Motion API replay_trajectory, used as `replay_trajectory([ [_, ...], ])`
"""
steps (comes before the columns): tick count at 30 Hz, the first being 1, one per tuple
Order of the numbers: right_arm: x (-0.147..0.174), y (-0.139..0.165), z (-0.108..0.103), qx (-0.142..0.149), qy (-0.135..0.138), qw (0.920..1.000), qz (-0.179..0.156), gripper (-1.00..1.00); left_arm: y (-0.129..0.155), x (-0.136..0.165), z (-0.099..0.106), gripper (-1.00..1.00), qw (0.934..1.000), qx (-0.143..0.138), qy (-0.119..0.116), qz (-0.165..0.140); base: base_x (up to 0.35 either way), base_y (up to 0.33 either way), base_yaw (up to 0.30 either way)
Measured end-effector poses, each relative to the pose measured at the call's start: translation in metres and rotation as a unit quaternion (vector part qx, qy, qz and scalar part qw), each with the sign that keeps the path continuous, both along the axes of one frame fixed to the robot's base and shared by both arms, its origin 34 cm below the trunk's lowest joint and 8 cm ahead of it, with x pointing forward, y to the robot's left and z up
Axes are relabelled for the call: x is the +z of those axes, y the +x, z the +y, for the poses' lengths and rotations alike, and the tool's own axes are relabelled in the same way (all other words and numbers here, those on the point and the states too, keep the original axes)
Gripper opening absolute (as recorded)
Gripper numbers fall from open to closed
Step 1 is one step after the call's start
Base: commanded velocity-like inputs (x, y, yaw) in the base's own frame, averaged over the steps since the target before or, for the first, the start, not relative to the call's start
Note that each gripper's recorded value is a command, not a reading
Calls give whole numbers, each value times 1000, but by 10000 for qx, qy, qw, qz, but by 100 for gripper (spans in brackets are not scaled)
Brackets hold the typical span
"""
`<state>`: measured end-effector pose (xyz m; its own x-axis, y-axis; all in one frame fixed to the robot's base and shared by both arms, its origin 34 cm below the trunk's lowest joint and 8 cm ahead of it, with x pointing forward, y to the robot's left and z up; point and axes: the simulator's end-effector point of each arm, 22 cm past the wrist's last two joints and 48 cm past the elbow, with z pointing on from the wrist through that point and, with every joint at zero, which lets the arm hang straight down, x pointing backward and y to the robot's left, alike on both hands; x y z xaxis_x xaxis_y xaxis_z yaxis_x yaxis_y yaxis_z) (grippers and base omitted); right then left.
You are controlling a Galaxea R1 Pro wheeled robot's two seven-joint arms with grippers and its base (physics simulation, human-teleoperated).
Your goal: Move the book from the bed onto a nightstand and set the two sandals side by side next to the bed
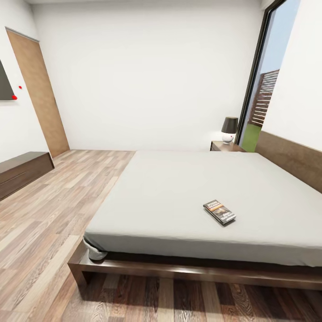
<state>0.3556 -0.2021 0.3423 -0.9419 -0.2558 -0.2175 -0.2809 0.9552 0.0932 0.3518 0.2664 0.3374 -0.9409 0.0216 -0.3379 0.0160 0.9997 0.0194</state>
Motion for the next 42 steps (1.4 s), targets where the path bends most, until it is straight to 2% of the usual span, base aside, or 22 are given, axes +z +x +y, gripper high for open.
replay_trajectory([
  [7, 1, 3, 0, -5, 3, 10000, -21, -100, 16, 4, -1, -100, 10000, -17, -7, -76, 0, 0, 0],
  [20, 1, 6, -2, -71, 14, 10000, -38, -100, 35, 8, -3, -100, 10000, -5, -21, 22, 0, 0, 0],
  [21, 4, 13, 3, -94, 71, 9999, -108, -100, 38, 9, -4, -100, 10000, -4, -8, 17, 0, 0, 0],
  [23, 7, 22, 4, -88, 75, 9998, -185, -100, 37, 9, -4, -100, 10000, 0, -2, 55, 0, 0, 0],
  [42, 7, 22, 4, -87, 75, 9998, -184, -100, 37, 9, -4, -100, 10000, 0, -2, 56, 0, 0, 0],
])
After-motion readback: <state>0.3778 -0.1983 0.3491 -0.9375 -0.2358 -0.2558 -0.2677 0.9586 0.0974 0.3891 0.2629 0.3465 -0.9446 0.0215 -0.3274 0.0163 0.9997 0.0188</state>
